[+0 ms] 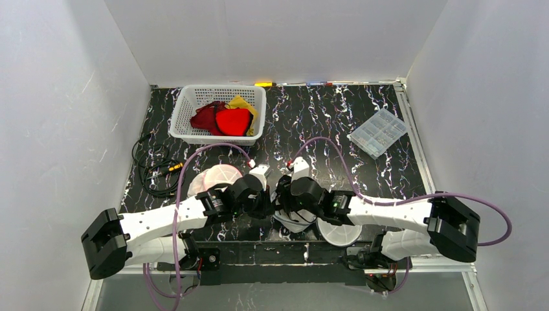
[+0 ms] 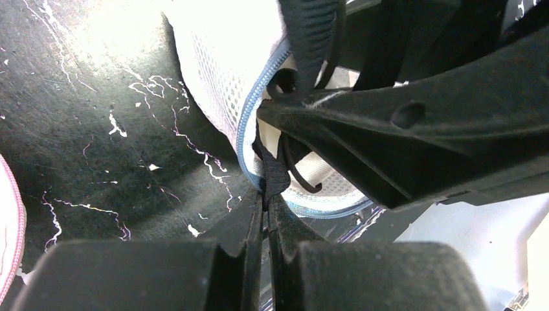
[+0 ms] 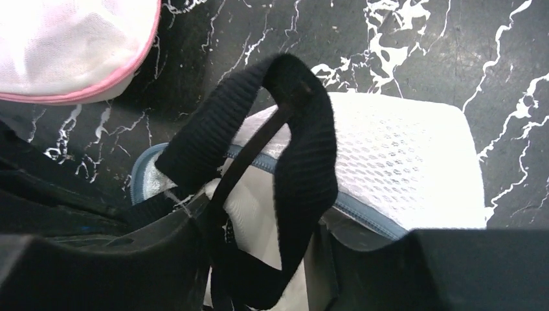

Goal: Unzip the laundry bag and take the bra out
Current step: Pick up the bra from the laundry bag.

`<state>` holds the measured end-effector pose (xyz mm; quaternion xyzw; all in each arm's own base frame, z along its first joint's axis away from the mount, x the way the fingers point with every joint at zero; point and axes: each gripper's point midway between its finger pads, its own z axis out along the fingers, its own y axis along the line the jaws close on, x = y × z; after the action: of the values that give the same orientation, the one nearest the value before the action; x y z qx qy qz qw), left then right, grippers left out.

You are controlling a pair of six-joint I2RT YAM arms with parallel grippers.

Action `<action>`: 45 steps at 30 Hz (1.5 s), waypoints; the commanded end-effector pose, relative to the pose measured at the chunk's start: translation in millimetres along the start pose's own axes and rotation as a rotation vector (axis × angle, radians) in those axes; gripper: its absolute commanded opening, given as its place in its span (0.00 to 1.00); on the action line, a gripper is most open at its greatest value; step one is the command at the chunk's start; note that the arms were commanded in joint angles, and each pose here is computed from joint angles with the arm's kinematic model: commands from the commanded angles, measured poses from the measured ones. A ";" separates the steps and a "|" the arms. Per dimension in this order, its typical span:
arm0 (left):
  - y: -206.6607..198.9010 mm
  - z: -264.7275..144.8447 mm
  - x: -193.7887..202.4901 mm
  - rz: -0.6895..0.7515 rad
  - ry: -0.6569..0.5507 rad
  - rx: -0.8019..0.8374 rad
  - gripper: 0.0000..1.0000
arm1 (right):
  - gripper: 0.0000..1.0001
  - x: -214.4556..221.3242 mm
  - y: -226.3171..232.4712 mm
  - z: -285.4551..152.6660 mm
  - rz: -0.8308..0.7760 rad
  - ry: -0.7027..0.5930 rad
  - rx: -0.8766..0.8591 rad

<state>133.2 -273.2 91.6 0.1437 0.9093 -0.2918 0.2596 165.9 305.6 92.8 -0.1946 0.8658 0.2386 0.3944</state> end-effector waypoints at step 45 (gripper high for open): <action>9.3 6.8 9.8 -0.009 0.040 -0.051 0.17 | 0.50 -16.5 10.0 -52.8 0.029 -0.092 -0.172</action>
<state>128.8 -267.7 77.6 0.1361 0.9224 -0.2696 0.2406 138.6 268.2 110.1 -0.2204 0.8512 0.2691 0.3929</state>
